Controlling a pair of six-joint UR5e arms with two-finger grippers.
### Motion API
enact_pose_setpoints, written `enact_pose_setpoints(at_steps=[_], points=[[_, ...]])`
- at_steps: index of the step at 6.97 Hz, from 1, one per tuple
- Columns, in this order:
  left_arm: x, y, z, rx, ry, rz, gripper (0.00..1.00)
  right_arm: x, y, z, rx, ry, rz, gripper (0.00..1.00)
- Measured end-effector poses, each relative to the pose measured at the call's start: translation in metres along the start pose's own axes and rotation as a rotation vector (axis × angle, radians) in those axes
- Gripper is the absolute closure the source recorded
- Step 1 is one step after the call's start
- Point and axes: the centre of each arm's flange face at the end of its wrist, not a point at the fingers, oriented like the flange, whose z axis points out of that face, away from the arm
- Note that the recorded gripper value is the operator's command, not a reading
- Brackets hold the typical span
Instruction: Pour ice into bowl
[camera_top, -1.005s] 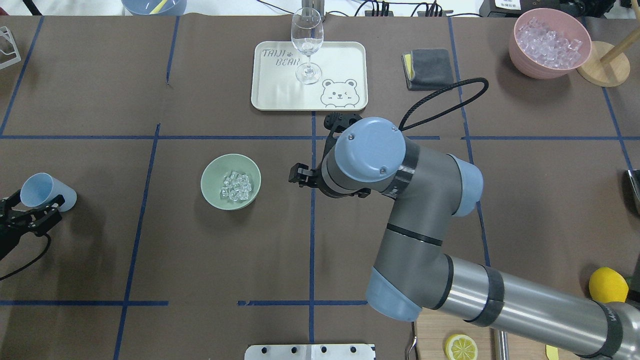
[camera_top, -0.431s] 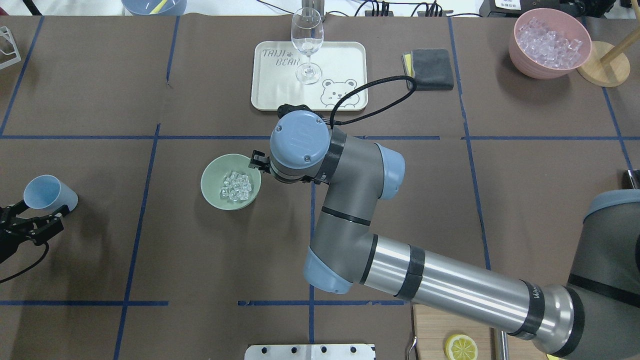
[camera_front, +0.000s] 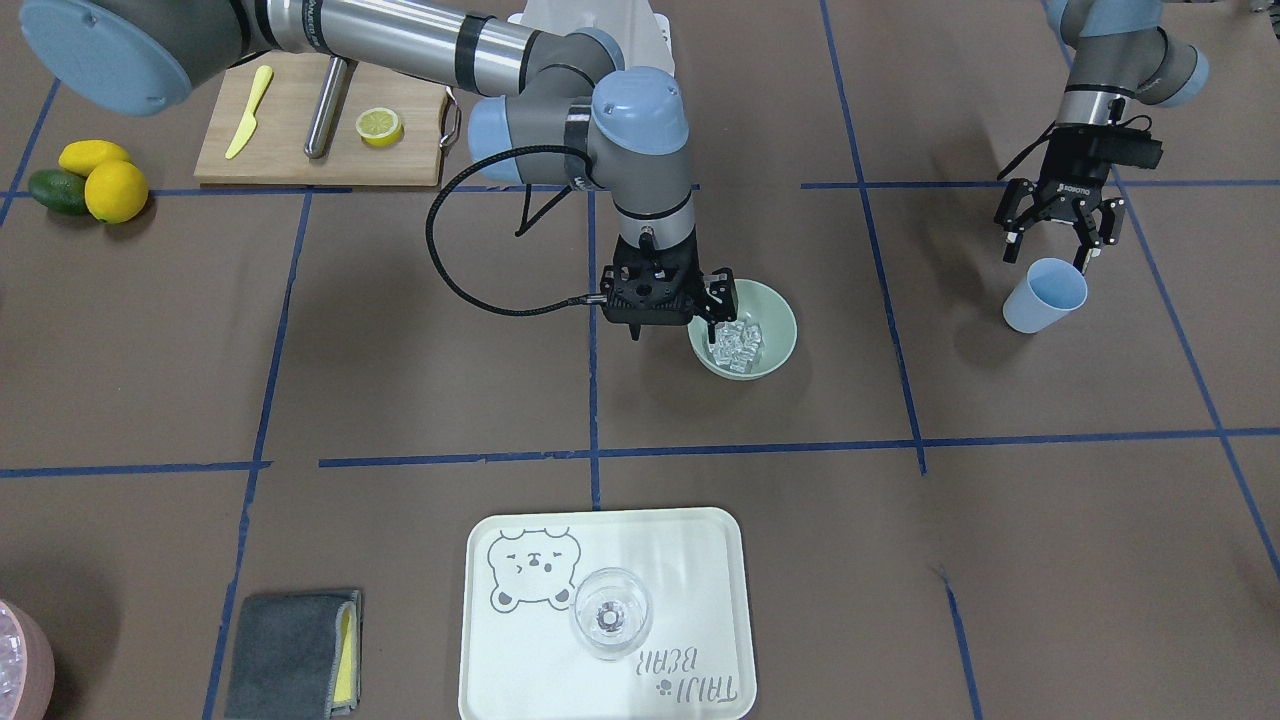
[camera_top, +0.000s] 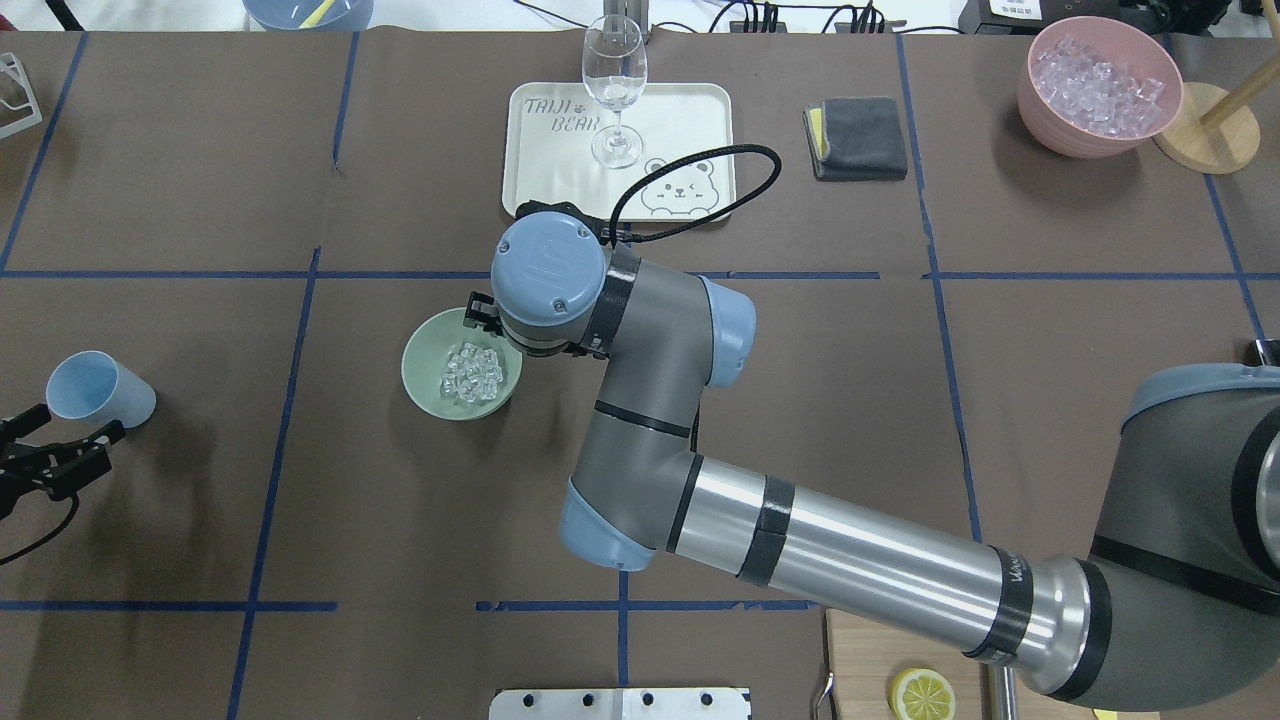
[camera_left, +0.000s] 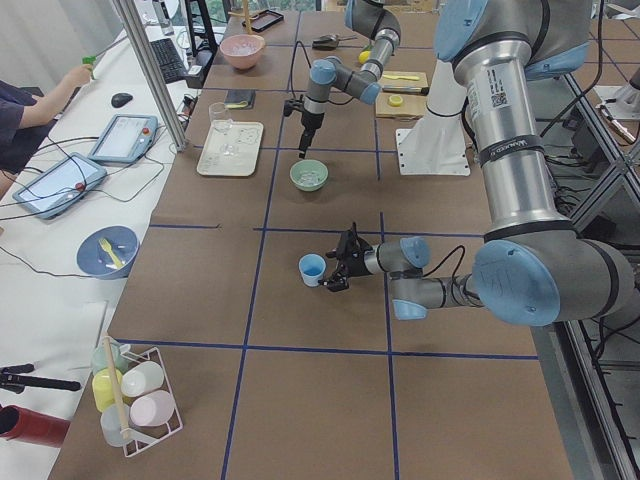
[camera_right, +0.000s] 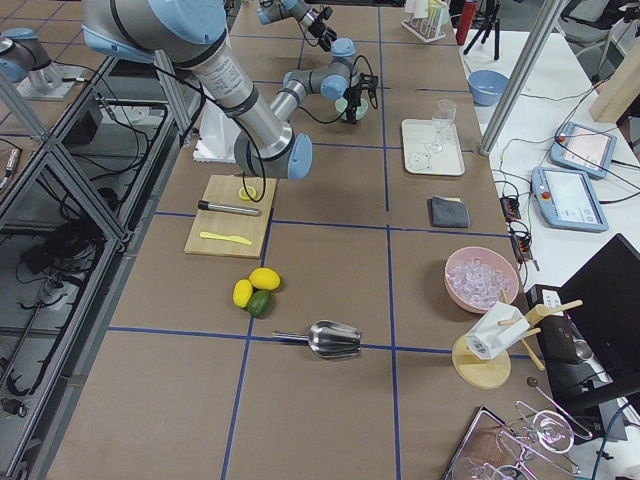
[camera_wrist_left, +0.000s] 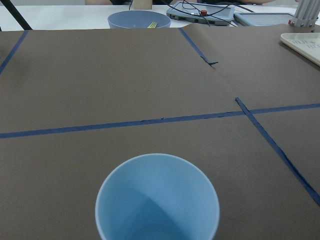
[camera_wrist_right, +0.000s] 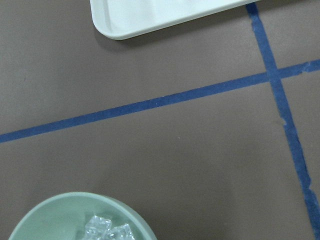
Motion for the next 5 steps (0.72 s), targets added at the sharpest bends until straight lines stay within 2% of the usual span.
enact_pose_setpoints(at_steps=[2, 3, 4, 5], points=[[-0.006, -0.004, -0.014, -0.032, 0.007, 0.005, 0.00, -0.004, 0.018, 0.017, -0.023, 0.026, -0.019, 0.00], [-0.006, -0.010, -0.026, -0.058, 0.022, 0.004, 0.00, -0.002, 0.027, 0.026, -0.032, 0.042, -0.026, 0.03], [-0.004, -0.017, -0.040, -0.092, 0.047, 0.000, 0.00, -0.001, 0.032, 0.031, -0.039, 0.049, -0.031, 0.39], [0.000, -0.026, -0.054, -0.121, 0.066, -0.004, 0.00, -0.002, 0.035, 0.032, -0.041, 0.050, -0.032, 0.99]])
